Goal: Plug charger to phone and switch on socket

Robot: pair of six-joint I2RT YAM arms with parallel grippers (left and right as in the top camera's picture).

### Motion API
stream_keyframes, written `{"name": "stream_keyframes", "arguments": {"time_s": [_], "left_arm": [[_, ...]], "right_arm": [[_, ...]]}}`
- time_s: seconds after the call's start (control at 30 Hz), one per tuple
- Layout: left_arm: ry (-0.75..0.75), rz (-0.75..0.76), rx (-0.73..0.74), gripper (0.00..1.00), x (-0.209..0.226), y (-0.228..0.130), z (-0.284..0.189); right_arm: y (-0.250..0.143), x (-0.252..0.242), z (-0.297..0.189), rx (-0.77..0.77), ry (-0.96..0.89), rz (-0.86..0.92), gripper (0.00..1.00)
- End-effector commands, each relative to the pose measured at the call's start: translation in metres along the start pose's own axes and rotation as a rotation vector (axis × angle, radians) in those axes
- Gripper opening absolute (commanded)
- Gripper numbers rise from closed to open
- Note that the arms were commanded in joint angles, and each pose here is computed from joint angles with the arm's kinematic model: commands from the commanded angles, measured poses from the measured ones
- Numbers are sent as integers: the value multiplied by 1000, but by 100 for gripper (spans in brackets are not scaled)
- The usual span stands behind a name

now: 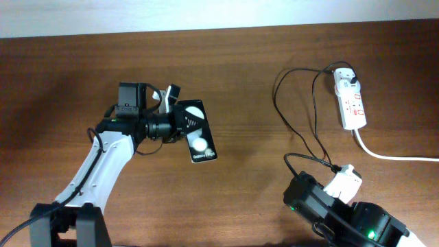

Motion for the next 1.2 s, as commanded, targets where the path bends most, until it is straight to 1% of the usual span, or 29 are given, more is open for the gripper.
{"name": "stream_keyframes", "arguments": {"time_s": [0.0,0.1,0.2,0.33,0.5,0.6,0.73,0.8,0.9,0.97,1.03,1.17], "left_arm": [[-39,47,13,0,-5,-3,-2],[-36,47,12,0,-4,-3,-2],[-36,47,11,0,-4,-3,-2],[-36,50,12,0,-4,-3,-2],[-35,47,13,0,-4,-3,-2],[-35,47,13,0,-4,-3,-2],[-35,47,13,0,-4,-3,-2],[-35,47,13,0,-4,-3,-2],[-35,47,13,0,-4,-3,-2],[-35,47,13,0,-4,-3,-2],[-35,47,13,0,-4,-3,-2],[-35,47,13,0,-4,-3,-2]], "right_arm": [[4,3,2,-65,8,-26,99],[10,12,5,-80,-17,-45,99],[28,36,6,-86,-92,-74,99],[52,73,11,-55,-152,-117,99],[84,121,16,-64,-163,-193,99],[103,147,22,-39,-153,-236,99],[137,172,41,-55,-193,-174,99],[162,188,61,-88,-181,-146,99],[185,203,97,-119,-143,-95,100],[191,210,120,-112,-116,-101,100],[194,220,156,-81,-77,-128,100],[194,219,213,-56,-117,-120,100]]}}
Point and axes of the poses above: each gripper's point midway between its finger pads, its own z axis out along the fingers, its own x axis along the line the jaws close on, y = z × x, the point moved 10 cm from there along -z, back along the fingers, and after that the axes turned 4 degrees about z, right-handed, at the moved point
